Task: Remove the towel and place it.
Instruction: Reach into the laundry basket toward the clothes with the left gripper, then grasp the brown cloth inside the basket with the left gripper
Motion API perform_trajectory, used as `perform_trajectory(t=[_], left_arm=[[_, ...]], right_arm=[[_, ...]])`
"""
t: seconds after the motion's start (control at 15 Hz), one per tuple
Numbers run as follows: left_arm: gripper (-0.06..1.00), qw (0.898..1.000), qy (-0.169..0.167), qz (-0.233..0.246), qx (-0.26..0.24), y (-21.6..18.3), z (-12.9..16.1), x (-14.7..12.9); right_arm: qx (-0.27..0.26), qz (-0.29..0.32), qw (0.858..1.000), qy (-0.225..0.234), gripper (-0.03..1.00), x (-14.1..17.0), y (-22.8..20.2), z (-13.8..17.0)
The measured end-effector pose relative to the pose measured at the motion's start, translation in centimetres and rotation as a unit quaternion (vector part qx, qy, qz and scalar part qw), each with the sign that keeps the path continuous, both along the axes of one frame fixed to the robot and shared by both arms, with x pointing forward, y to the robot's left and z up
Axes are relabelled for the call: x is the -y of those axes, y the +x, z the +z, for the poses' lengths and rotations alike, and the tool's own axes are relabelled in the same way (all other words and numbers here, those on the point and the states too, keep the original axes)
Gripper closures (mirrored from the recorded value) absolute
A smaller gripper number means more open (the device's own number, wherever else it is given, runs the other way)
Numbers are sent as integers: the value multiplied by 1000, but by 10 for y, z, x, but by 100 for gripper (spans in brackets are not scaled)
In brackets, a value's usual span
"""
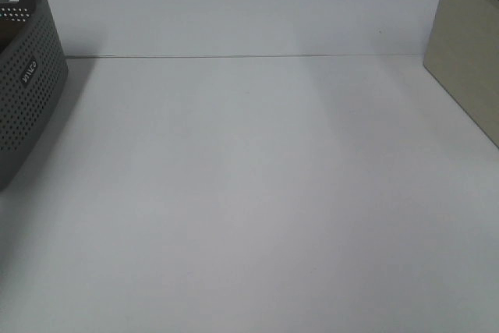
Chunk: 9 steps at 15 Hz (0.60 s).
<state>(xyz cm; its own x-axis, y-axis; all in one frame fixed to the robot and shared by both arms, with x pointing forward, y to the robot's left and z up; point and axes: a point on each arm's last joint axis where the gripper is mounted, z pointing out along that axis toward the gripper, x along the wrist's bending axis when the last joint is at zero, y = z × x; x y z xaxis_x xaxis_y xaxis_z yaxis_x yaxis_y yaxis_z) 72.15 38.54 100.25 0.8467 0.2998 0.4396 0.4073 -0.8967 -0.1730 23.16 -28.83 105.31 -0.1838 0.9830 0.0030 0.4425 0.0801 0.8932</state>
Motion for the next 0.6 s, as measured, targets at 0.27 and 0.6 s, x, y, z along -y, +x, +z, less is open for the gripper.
perform_trajectory(t=[0.27,0.6], left_arm=[[17,1000,-7,0,-12,-2,-1,1],[94,1000,-12,22,-11,-3,-1,1]], right_arm=[[0,0,1000,0,17,0,0,0],[0,0,1000,0,17,0,0,0]])
